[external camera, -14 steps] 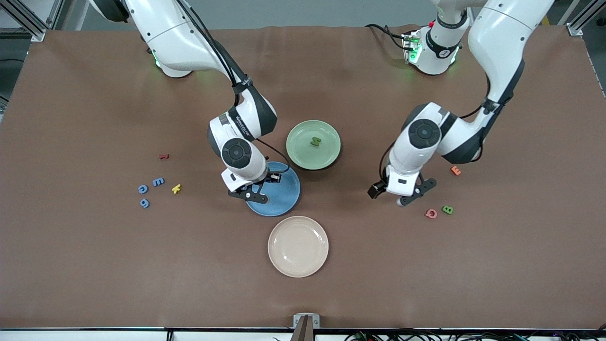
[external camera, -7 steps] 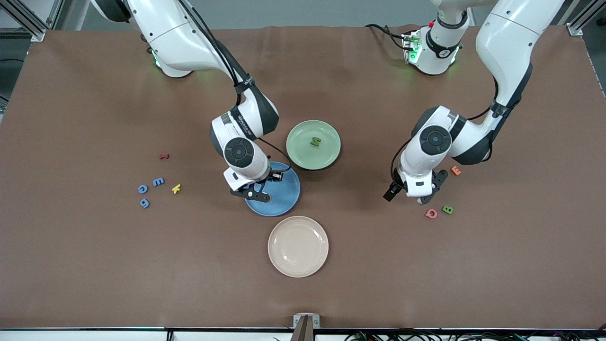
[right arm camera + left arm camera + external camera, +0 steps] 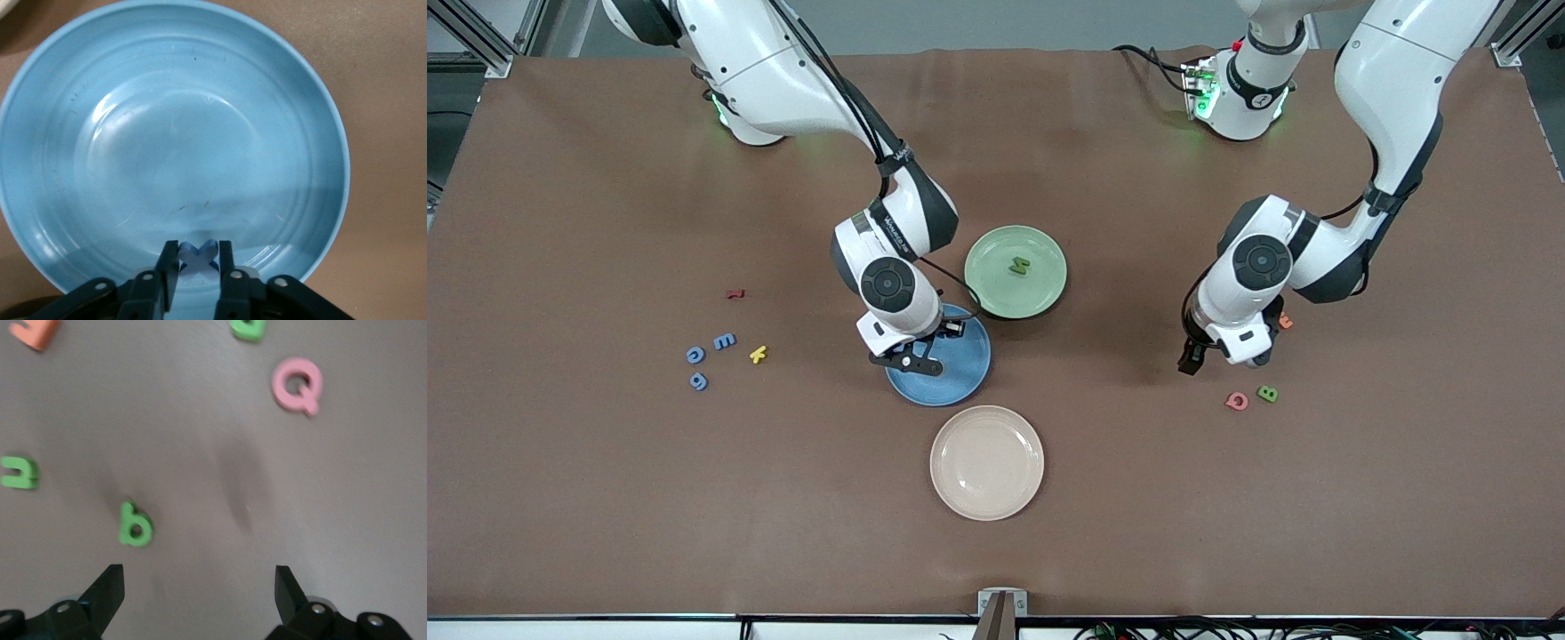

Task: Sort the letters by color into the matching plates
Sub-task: 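Set blue x on blue plate with the right gripper while the left gripper returns, then grasp green b with the left gripper while the right gripper reaches blue E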

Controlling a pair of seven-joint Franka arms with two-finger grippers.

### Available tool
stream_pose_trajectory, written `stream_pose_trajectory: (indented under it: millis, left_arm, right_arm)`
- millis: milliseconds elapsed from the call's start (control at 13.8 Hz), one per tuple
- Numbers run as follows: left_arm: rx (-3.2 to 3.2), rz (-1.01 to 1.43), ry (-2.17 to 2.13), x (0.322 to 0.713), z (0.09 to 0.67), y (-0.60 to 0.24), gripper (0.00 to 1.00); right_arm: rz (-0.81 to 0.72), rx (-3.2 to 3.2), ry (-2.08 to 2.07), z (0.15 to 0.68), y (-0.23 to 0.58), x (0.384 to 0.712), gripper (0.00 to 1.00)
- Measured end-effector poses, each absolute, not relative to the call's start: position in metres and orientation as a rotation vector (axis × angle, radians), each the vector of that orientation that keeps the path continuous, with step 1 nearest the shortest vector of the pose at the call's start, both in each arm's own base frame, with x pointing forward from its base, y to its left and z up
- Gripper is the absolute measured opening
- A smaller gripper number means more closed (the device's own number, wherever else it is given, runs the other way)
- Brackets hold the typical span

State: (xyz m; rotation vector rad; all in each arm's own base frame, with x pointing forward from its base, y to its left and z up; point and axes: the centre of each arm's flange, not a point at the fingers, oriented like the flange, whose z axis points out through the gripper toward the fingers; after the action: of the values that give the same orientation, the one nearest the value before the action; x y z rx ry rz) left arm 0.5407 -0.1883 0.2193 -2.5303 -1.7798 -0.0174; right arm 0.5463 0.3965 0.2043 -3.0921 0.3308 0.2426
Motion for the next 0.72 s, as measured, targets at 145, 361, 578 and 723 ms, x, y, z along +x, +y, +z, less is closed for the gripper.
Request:
stream_pose_trajectory:
  millis: [145, 361, 578, 723]
  left_arm:
    - [-2.476, -0.020, -1.829, 0.533, 0.219, -0.179, 1.00]
    - [-2.452, -0.027, -1.872, 0.525, 0.216, -0.168, 1.00]
    - [-2.472, -0.030, -1.928, 0.513, 0.207, -0.169, 1.00]
    - [-2.474, -0.023, -1.926, 0.508, 0.204, -0.169, 0.97]
  right_arm:
    - [0.241, -3.093, 0.334, 0.205, 0.395, 0.547, 0.57]
    - [0.295, -3.117, 0.350, 0.210, 0.386, 0.550, 0.88]
    - [0.340, -3.164, 0.334, 0.254, 0.351, 0.566, 1.00]
    - [0.378, -3.170, 0.279, 0.290, 0.306, 0.582, 1.00]
